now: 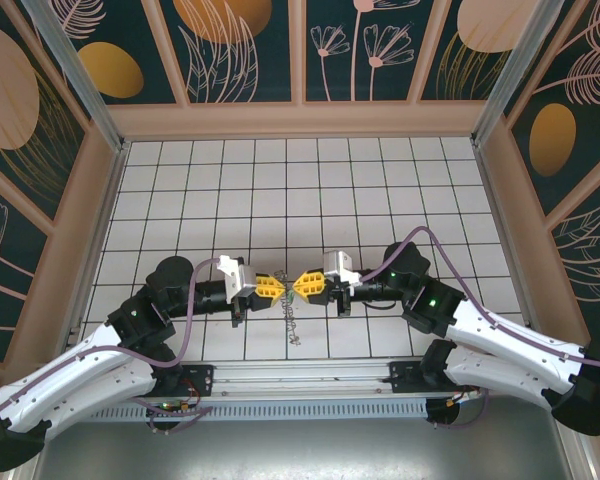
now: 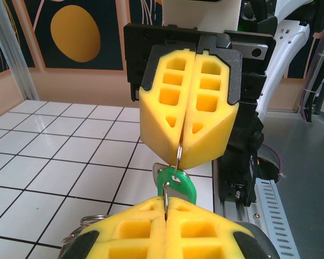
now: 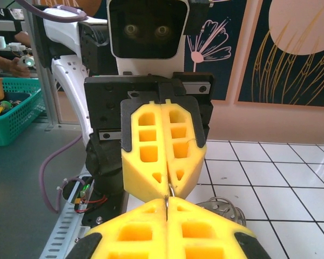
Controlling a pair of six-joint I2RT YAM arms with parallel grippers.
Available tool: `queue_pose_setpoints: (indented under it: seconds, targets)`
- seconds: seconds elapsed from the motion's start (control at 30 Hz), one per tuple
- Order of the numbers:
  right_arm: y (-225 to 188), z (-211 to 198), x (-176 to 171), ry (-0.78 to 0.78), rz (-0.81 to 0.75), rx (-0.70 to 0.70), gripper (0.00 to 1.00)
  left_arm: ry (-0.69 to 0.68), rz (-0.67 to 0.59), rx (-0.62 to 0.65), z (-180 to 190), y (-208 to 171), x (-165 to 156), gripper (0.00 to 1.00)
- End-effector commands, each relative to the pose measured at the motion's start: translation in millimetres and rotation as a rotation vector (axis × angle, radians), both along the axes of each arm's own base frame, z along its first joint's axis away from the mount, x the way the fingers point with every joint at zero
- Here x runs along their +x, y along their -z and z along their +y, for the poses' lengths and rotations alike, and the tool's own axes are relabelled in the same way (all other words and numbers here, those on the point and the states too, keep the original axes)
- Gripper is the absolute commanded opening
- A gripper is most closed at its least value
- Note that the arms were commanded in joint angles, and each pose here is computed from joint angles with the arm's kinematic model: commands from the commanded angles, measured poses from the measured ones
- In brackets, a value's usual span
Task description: Put the keys on the keyring
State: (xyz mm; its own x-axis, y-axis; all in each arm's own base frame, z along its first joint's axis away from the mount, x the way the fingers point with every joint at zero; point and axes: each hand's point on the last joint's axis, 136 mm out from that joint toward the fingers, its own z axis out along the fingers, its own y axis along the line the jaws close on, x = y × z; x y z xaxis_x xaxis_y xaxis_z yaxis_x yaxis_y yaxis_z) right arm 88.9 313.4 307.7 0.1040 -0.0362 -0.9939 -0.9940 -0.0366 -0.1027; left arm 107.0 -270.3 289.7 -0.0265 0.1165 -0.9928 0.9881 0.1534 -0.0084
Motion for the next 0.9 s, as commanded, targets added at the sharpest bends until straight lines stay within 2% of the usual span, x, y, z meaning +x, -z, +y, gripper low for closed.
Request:
queue_pose_setpoints:
  seconds: [0.0,0.43,0.87]
  targets:
    - [-5.1,0.7,-2.6,-0.025,0.005,0.019,0.0,0.013,-0.055,-0.051,0.6,-20.0,-3.0,0.0]
    - [-5.6,-1.8,6.8,0.017,0.012,0.02,0.0,0.02,-0.056,-0.052,0.5,-20.7,-4.3,0.0]
    - [-1.7,0.7,1.0,-0.032,0.028,0.0,0.0,0.029,-0.054,-0.051,-0.2,-19.5,-5.3,0.0]
